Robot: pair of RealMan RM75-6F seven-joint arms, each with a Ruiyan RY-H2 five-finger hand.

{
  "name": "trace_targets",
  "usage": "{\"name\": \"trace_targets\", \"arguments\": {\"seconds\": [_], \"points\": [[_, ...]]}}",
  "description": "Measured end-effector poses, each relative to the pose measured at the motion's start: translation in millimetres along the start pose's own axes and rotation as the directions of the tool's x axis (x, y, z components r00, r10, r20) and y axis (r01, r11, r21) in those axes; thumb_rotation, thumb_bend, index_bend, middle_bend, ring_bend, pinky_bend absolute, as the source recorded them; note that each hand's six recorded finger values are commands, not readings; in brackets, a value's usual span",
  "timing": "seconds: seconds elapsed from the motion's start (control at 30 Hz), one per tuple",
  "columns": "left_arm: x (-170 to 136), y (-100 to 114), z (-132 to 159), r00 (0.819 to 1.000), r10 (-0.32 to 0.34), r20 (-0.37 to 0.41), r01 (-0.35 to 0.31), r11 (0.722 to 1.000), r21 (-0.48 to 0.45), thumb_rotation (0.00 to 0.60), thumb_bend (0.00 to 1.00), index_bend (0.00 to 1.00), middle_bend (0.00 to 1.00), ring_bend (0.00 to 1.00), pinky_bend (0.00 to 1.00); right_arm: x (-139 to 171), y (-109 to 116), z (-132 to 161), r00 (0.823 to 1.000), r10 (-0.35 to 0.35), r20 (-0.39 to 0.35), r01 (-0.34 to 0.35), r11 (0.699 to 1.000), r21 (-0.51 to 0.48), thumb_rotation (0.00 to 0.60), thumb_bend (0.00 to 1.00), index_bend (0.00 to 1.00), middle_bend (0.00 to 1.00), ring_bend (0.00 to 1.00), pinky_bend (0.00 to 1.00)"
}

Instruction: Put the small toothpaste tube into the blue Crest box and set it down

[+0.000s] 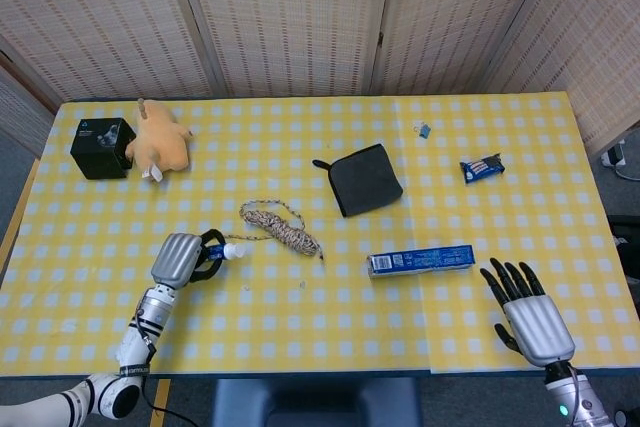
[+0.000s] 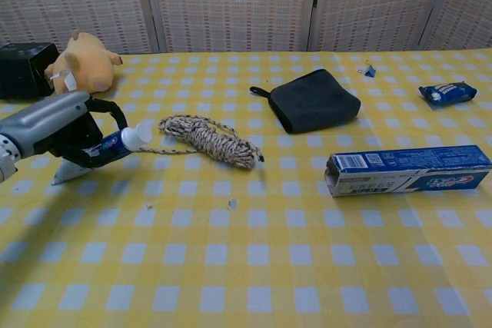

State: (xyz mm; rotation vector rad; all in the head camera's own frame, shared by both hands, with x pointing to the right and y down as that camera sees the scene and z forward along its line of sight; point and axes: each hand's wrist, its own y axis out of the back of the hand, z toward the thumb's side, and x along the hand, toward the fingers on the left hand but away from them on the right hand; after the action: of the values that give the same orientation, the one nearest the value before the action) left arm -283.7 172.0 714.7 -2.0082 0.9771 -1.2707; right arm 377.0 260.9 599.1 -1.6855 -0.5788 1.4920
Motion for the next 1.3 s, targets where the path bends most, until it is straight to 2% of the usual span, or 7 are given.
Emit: {"name": "trace_targets", "arguments": {"seconds": [0.1,0.27,0.37,0.5,0.63,0.83,1.3], "points": [[-2,3,3,1.0,0.015,0.005,-0.015,1.0,-0.024,0.6,0.76,0.89,1.0,1.0,1.0,1,0,3,1.0,-0.013,-0.025,0.012,1.0,-0.009,0.6,0.35,0.0,0.0,0.0,0.0],[-8,27,7,0.992,0.13,0.004,-0.128,0.984,-0.127,0.6,0.77,0.9,1.0,1.0,1.0,1,-4,7,0.999,0.006,-0.052,-0.007,1.0,-0.024,0.6,0.35,0.0,0.0,0.0,0.0],[-13,37,13,0.988,0.153,0.001,-0.147,0.955,-0.258,0.6,0.77,0.9,1.0,1.0,1.0,-1,-6,9,0.997,0.021,-0.068,-0.023,0.999,-0.037,0.6,0.35,0.0,0.0,0.0,0.0],[-20,49,22,0.99,0.139,-0.003,-0.127,0.891,-0.436,0.6,0.77,0.9,1.0,1.0,1.0,-8,-7,10,0.996,0.027,-0.082,-0.032,0.998,-0.054,0.6,0.35,0.0,0.0,0.02,0.01],[-27,60,27,0.993,0.118,-0.008,-0.103,0.836,-0.539,0.6,0.77,0.9,1.0,1.0,1.0,-20,-10,14,0.992,0.049,-0.117,-0.059,0.994,-0.087,0.6,0.35,0.0,0.0,0.06,0.04],[-38,75,30,0.995,0.103,-0.01,-0.089,0.798,-0.596,0.6,0.77,0.9,1.0,1.0,1.0,-45,-14,18,0.983,0.103,-0.149,-0.12,0.987,-0.108,0.6,0.35,0.0,0.0,0.06,0.04],[-52,86,33,0.996,0.09,-0.01,-0.077,0.783,-0.618,0.6,0.77,0.9,1.0,1.0,1.0,-80,-22,37,0.973,0.168,-0.156,-0.18,0.982,-0.066,0.6,0.35,0.01,0.01,0.07,0.04]]}}
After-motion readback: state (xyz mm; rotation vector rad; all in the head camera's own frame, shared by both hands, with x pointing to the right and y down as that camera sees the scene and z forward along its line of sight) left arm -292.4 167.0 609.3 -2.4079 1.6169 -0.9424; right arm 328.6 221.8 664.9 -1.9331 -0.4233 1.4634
